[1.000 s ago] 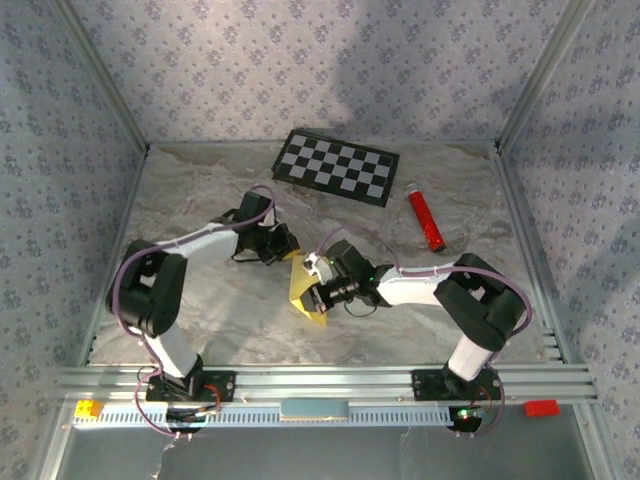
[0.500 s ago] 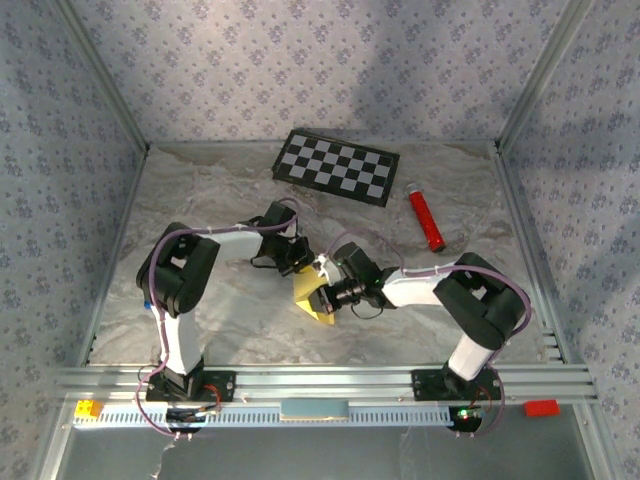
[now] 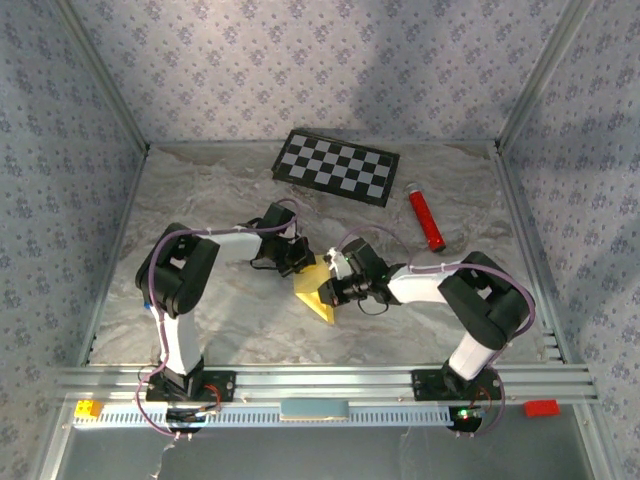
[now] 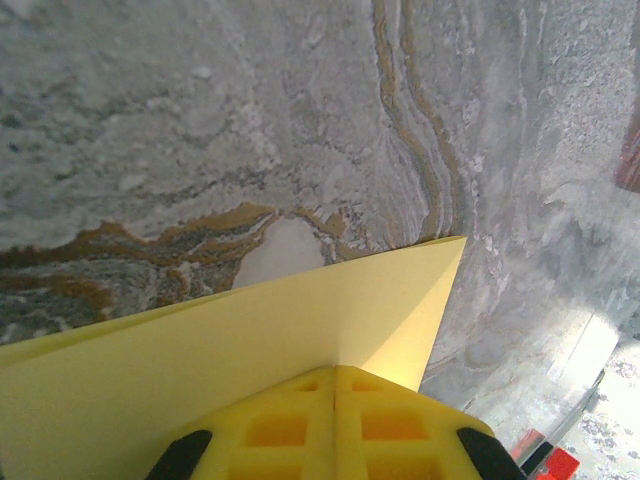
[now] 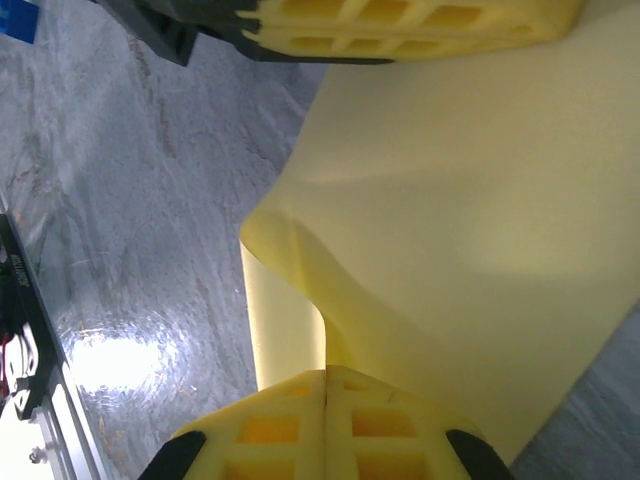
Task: Fold a paper plane with a square sheet of paper (pick it up from the middle)
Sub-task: Third fold the triangle at the center of the table.
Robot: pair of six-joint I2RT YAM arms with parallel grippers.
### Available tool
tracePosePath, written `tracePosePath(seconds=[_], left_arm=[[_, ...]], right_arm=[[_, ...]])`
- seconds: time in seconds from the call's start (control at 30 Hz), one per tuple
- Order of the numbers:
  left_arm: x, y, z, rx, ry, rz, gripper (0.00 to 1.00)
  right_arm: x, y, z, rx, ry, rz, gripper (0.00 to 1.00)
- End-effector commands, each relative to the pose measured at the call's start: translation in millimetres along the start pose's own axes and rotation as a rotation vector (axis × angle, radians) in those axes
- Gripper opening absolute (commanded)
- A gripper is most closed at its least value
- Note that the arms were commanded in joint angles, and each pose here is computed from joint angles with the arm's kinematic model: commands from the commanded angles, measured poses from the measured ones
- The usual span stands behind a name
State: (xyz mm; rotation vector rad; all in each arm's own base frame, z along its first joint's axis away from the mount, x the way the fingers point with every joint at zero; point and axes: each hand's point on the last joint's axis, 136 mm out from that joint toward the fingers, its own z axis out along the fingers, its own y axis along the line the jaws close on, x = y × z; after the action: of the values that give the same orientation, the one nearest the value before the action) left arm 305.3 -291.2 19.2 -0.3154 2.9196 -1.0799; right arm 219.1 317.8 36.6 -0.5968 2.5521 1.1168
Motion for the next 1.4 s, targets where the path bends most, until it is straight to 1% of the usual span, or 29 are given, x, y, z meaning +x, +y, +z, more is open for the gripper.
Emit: tracePosePath(seconds=[0.0, 0.17, 0.53, 1.37], left_arm=[[10, 31, 5, -0.118, 0.013, -0.036, 0.04], [10, 32, 4, -0.131, 0.013, -0.035, 0.04], [9, 32, 5, -0.138, 0.015, -0.035, 0.03], [12, 30, 6, -0.141, 0.020, -0.032, 0.02]], right_arm=[[-5, -5, -6, 0.041, -0.004, -0.006, 0.00], [-7, -10, -8, 0.075, -0.007, -0.008, 0.00], [-12, -12, -10, 0.081, 0.007, -0.008, 0.00], [-13, -21, -1, 0.107, 0.045, 0.011, 0.00]])
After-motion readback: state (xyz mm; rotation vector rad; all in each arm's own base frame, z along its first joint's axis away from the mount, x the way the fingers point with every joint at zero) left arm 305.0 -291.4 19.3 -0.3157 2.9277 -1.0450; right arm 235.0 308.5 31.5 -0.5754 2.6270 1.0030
